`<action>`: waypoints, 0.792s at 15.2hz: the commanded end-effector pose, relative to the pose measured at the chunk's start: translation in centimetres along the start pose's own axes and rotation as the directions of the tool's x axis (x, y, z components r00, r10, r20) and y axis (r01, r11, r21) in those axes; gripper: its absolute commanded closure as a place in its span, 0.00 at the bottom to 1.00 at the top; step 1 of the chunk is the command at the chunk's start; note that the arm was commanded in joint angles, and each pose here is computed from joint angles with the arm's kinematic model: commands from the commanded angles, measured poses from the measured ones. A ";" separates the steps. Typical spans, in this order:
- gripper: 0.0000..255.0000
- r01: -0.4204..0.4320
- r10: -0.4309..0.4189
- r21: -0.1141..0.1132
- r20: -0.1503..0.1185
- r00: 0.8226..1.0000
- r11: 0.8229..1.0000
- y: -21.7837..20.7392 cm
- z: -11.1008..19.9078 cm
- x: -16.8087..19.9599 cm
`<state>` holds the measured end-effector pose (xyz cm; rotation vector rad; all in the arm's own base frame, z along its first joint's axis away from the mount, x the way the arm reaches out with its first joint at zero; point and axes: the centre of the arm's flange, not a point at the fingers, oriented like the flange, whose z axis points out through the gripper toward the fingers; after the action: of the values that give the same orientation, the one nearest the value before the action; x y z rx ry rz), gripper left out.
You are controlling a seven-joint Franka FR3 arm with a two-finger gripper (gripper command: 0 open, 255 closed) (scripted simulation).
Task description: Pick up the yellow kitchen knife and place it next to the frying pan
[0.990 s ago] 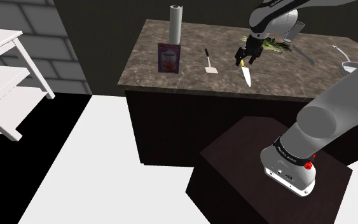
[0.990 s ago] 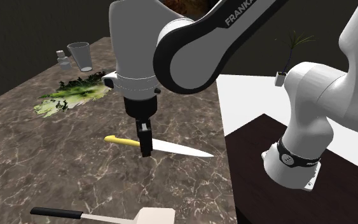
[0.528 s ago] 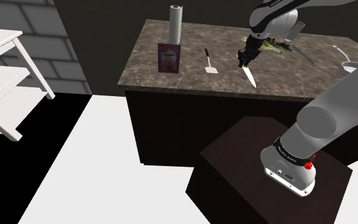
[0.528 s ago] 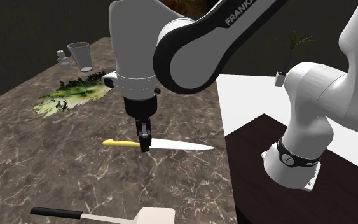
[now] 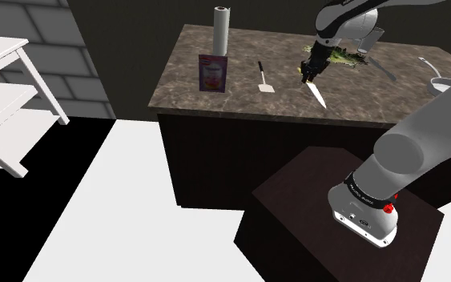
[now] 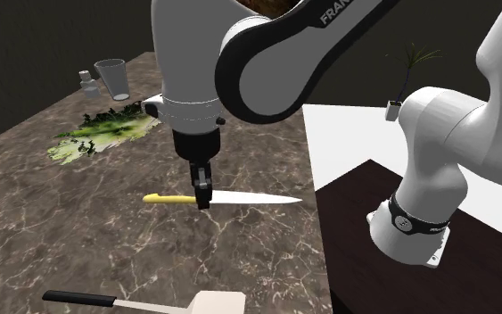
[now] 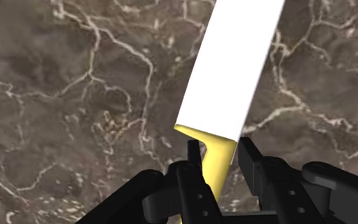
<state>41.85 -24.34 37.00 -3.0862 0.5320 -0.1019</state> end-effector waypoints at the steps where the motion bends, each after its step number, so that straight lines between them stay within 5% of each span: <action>1: 1.00 0.000 0.000 0.000 0.000 1.000 1.000 0.0 -1.0 0.1; 12: 1.00 0.000 0.000 0.000 0.000 1.000 1.000 -0.1 -6.8 0.5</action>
<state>41.96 -24.40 43.16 -3.0862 0.5321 -0.1024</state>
